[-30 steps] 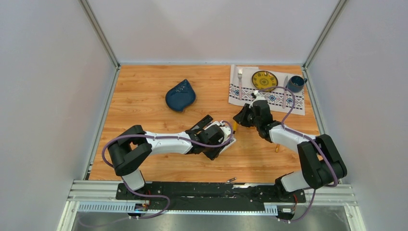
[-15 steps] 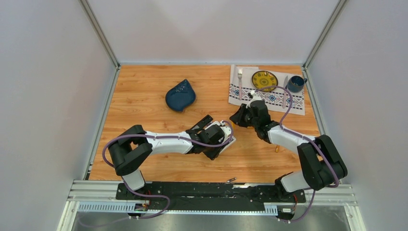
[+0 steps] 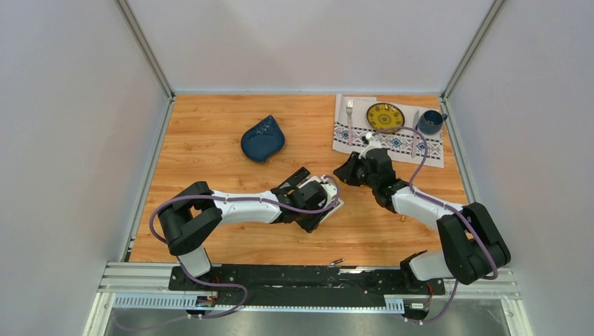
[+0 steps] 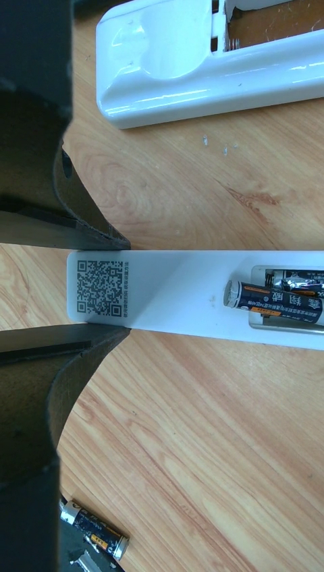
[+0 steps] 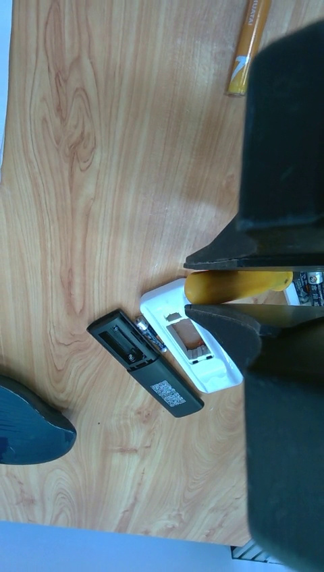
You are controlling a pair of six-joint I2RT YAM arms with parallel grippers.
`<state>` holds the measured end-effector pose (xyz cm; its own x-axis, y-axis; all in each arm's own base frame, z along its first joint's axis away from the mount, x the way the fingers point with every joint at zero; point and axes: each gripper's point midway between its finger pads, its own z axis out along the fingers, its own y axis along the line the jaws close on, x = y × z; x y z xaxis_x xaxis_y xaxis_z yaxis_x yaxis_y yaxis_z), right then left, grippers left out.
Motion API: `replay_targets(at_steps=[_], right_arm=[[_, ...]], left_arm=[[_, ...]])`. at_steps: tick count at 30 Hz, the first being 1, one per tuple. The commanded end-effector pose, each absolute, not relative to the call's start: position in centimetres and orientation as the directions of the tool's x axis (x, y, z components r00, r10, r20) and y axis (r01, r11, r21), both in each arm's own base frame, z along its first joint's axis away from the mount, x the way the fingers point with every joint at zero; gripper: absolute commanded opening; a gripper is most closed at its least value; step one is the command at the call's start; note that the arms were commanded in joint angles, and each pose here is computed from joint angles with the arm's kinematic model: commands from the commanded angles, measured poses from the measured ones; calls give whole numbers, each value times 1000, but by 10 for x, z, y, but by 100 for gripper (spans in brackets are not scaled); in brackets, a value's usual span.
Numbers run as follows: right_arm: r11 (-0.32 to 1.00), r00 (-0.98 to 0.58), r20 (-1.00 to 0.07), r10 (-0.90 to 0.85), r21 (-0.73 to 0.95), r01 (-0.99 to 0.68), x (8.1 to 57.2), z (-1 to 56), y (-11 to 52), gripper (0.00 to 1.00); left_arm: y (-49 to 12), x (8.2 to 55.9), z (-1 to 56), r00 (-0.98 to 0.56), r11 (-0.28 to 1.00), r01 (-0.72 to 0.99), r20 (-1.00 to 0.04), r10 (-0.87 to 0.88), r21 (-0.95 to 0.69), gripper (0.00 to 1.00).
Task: Unload the batteries from the remote control
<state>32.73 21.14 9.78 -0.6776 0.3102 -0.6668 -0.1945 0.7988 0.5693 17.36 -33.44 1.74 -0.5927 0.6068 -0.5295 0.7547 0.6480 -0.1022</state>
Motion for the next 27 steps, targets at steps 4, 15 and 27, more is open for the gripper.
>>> replay_targets(at_steps=[4, 15, 27], right_arm=[[668, -629, -604, 488, 723, -175, 314, 126, 217, 0], [663, -465, -645, 606, 733, -153, 303, 134, 181, 0], [544, -438, -787, 435, 617, -568, 283, 181, 227, 0]], left_arm=[[-304, 143, -27, -652, 661, 741, -363, 666, -119, 0], [-307, 142, -27, -655, 659, 740, -367, 661, -133, 0], [-308, 141, -28, -658, 661, 738, -368, 657, -139, 0]])
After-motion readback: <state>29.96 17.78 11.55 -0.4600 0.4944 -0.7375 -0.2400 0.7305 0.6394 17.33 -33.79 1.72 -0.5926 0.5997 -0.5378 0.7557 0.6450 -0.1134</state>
